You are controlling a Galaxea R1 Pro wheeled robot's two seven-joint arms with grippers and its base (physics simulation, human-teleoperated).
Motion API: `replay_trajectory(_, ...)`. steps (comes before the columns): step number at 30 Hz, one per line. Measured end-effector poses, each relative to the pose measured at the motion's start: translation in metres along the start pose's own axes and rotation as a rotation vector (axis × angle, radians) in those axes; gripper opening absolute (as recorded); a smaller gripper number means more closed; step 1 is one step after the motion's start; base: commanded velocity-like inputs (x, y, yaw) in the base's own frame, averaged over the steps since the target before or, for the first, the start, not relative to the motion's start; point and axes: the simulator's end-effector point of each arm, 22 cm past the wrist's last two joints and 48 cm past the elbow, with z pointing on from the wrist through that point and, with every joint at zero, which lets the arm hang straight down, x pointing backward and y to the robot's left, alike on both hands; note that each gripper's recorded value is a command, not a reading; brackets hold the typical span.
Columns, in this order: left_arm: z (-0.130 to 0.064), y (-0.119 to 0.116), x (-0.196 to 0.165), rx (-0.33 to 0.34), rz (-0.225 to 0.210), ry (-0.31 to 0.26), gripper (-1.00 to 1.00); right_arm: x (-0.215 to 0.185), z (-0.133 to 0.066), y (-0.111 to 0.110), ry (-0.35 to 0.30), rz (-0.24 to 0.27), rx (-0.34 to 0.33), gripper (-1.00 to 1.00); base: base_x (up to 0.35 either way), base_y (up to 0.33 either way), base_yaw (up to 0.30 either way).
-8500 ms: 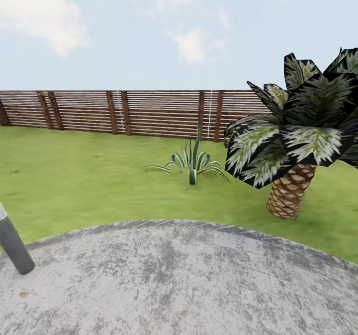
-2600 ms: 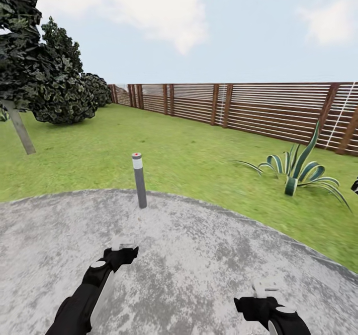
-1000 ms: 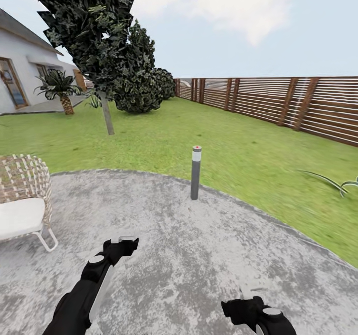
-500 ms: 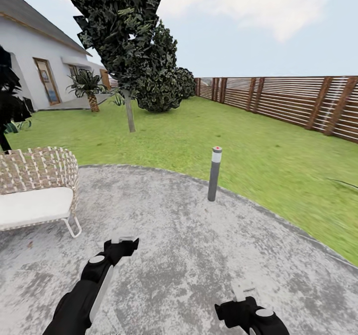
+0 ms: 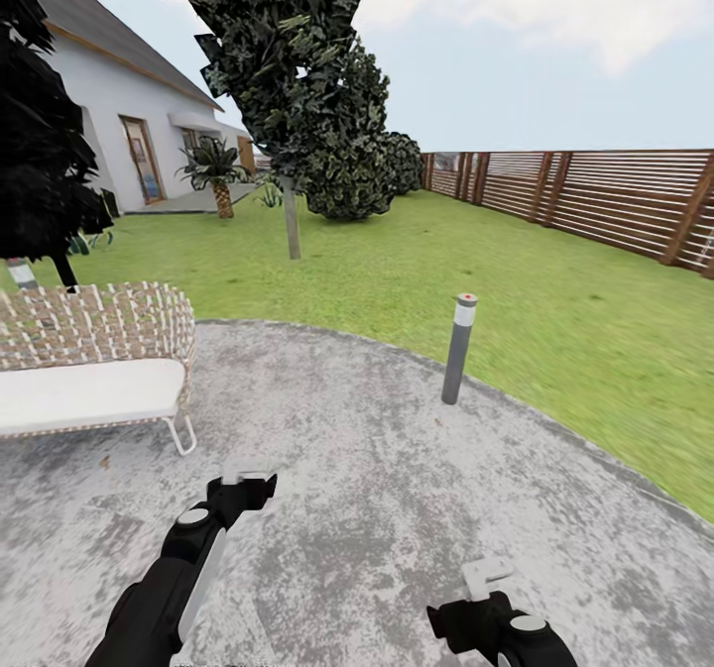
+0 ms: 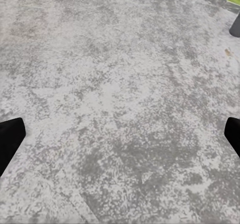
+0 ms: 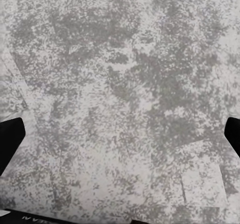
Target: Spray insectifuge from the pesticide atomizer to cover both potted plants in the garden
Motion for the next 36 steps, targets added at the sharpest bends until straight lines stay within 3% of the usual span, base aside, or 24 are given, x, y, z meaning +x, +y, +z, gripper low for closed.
replay_trajectory(3,0.000,0.000,0.000,0.000,0.000,0.000,1.00,0.004,0.002,0.000,0.008,0.001,0.001,1.00,0.000,0.000,0.047)
replay_trajectory(5,0.000,0.000,0.000,0.000,0.000,0.000,1.00,0.029,0.013,-0.002,0.070,0.002,0.004,1.00,0.000,0.000,0.012)
replay_trajectory(6,0.000,0.000,0.000,0.000,0.000,0.000,1.00,0.094,0.033,-0.002,0.222,0.003,0.006,1.00,0.000,0.000,0.002)
replay_trajectory(7,0.000,0.000,0.000,0.000,0.000,0.000,1.00,0.196,0.044,-0.003,0.448,0.009,0.007,1.00,0.000,0.000,0.002)
replay_trajectory(8,0.000,0.000,0.000,0.000,0.000,0.000,1.00,0.249,0.041,-0.003,0.561,0.011,0.008,1.00,0.000,0.000,0.001)
replay_trajectory(9,0.000,0.000,0.000,0.000,0.000,0.000,1.00,0.262,0.039,-0.004,0.586,0.012,0.009,1.00,0.000,0.000,0.000)
replay_trajectory(11,0.000,0.000,0.000,0.000,0.000,0.000,1.00,0.337,0.028,-0.004,0.707,0.015,0.010,1.00,0.000,0.000,0.000)
replay_trajectory(14,0.000,-0.001,0.000,0.001,-0.001,0.000,1.00,0.381,0.023,-0.003,0.704,0.014,0.010,1.00,0.000,0.000,0.000)
replay_trajectory(17,0.000,-0.001,0.000,0.001,-0.001,0.000,1.00,0.403,0.026,-0.004,0.592,0.005,0.012,1.00,0.000,0.000,0.000)
replay_trajectory(20,0.000,-0.001,0.000,0.001,-0.001,0.000,1.00,0.424,0.016,-0.005,0.613,0.004,0.013,1.00,0.000,0.000,0.000)
replay_trajectory(25,0.000,-0.001,0.000,0.001,0.000,0.000,1.00,0.470,-0.013,-0.005,0.714,0.006,0.014,1.00,0.000,0.000,0.000)
replay_trajectory(36,0.000,-0.004,0.000,0.005,-0.002,0.000,1.00,0.476,-0.018,-0.004,0.730,0.006,0.012,1.00,0.000,0.000,0.000)
